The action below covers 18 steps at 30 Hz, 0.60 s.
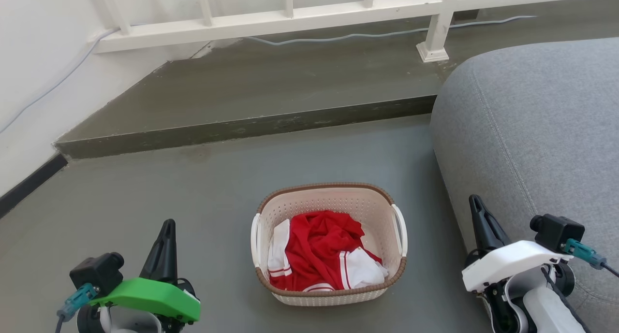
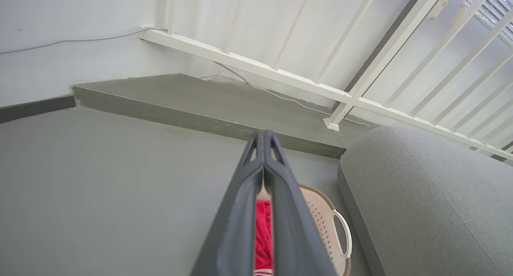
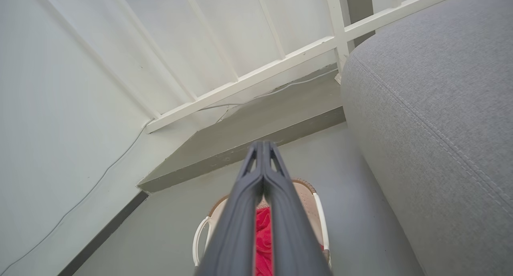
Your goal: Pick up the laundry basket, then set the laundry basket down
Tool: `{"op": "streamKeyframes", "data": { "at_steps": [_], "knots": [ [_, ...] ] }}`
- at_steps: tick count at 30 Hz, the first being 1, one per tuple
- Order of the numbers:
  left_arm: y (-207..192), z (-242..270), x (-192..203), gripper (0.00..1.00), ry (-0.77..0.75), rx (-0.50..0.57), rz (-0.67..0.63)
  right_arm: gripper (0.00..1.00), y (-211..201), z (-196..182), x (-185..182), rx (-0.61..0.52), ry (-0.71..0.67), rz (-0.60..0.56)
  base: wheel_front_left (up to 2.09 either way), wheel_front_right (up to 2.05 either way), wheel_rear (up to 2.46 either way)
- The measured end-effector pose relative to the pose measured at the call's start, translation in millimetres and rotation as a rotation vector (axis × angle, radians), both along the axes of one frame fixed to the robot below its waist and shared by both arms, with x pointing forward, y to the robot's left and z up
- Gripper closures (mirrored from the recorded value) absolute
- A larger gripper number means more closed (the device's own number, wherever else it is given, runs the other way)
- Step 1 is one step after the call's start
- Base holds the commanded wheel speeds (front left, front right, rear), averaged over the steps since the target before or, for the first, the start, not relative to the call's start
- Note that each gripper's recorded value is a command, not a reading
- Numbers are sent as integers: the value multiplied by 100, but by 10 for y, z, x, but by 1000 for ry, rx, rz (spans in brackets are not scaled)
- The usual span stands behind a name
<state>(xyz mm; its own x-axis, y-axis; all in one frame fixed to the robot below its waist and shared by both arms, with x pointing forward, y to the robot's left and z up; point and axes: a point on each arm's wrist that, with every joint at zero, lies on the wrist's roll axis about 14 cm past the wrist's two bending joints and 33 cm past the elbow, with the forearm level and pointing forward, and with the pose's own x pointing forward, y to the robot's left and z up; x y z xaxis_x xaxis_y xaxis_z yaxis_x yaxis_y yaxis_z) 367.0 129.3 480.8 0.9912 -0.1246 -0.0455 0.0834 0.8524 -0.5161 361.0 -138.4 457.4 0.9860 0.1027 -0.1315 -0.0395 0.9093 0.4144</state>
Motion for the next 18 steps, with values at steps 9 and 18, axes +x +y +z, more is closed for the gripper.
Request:
{"op": "streamKeyframes", "data": {
  "at_steps": [9, 18],
  "knots": [
    [59, -37, 8, 100, 40, -105, 29, 100, -70, -11, 20, 114, 34, -41, 0, 0, 0],
    [137, -92, 6, 100, 82, -208, 53, 100, -147, -15, 37, 229, 59, -77, 0, 0, 0]
  ]
}}
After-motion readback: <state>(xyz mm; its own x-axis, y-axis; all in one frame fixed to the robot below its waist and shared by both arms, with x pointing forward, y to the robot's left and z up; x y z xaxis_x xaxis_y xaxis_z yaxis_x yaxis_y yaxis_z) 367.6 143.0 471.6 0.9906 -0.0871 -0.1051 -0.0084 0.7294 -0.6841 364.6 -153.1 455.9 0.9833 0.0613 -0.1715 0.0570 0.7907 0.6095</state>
